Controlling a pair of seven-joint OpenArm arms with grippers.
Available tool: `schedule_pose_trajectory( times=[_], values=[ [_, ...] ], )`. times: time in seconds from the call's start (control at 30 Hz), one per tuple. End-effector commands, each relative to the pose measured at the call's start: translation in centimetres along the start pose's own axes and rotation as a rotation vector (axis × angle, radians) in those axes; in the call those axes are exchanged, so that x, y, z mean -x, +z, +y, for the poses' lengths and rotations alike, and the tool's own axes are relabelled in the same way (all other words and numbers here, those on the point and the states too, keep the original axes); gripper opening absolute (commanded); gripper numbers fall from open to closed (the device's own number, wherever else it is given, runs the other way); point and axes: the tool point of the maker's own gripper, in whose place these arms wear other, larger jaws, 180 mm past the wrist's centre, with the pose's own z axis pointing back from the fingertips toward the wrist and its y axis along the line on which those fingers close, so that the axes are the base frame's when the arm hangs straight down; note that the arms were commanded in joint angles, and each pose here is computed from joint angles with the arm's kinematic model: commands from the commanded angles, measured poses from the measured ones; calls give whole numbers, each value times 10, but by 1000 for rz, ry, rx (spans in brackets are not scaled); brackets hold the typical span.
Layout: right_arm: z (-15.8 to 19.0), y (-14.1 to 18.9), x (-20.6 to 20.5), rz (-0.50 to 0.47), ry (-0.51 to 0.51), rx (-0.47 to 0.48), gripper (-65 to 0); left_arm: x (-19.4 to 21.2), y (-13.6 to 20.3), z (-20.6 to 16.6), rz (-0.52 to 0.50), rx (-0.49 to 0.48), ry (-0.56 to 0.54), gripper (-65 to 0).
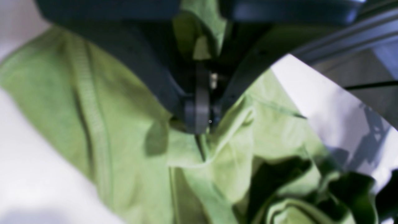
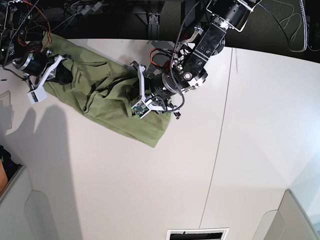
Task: Layout the t-shirt on the table in an organized manner, then fold the t-shirt properly
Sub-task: 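Hold the folded end down with the left gripper and adjust the fabric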
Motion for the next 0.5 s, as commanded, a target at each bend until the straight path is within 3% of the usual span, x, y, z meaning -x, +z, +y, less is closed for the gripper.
schedule_pose_trajectory(
  times=[0.0, 0.17, 0.3, 0.47],
  values=[
    [-3, 13, -28, -88, 44, 14, -650, -11, 0, 2, -30, -4, -4, -461],
    [-11, 47, -55, -153, 94, 94, -650, -6, -1, 3, -14, -4, -4, -461],
    [-38, 67, -46, -119, 45, 185, -435, -4, -1, 1, -2, 7, -11, -461],
    [-63, 90, -10, -60, -38, 252, -321, -1, 0, -4, 11, 35, -26, -461]
  ],
)
